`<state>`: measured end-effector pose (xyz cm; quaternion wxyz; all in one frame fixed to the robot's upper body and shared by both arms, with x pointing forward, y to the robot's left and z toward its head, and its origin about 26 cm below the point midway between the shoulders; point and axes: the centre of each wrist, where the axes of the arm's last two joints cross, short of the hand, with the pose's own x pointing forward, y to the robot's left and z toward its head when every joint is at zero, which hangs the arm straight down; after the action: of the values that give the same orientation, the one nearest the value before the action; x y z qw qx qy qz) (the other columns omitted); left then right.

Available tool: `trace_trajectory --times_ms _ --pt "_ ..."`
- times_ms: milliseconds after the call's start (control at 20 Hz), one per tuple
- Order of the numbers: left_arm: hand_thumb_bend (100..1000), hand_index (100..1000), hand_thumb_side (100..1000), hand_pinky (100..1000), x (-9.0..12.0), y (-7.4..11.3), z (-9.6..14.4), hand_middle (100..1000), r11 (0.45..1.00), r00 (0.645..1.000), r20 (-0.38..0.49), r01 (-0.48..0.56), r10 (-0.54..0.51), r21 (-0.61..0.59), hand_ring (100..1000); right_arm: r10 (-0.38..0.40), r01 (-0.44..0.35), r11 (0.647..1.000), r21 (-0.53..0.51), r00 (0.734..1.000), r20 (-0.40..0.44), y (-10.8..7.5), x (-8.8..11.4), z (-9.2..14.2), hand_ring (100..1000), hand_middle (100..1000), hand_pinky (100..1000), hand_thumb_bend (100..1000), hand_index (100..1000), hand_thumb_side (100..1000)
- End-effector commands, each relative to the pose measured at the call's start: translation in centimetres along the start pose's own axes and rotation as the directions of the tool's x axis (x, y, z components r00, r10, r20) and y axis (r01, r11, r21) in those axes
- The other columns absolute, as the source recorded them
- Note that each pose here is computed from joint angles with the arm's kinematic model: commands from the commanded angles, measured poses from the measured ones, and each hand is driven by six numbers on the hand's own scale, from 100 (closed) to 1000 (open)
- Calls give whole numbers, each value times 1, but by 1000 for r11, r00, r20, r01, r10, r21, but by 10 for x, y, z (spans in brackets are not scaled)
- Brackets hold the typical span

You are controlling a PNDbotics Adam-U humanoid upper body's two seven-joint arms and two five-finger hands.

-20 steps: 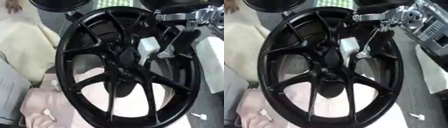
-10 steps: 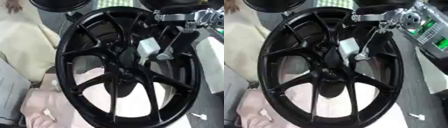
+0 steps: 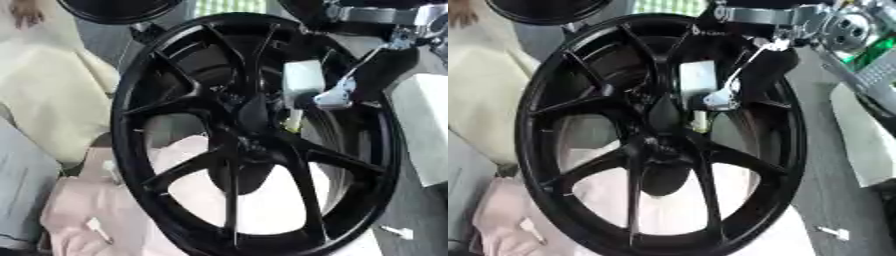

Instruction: Pull the pin out of the wheel hub.

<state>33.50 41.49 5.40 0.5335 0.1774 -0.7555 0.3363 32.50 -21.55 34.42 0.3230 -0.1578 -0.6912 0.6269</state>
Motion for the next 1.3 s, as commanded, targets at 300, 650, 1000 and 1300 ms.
trace_trajectory --times_ms 300,650,1000,1300 --pt "835 601 501 699 10 5 -7 490 1000 999 36 4 -4 11 524 -95 63 959 -277 990 -104 -34 -20 53 591 389 773 435 469 277" --pt "834 601 501 699 11 12 -8 490 999 999 44 3 -4 40 524 -252 51 876 -479 896 -366 -32 -88 108 593 396 776 432 476 246" --pt "834 601 501 699 11 16 -9 490 998 999 51 2 -5 58 525 -421 -74 786 -614 663 -619 4 -157 179 598 405 769 432 487 247" --pt "833 601 501 699 12 10 -9 491 999 999 51 -5 3 44 525 -433 -212 742 -636 572 -697 44 -173 223 781 706 838 414 737 190"
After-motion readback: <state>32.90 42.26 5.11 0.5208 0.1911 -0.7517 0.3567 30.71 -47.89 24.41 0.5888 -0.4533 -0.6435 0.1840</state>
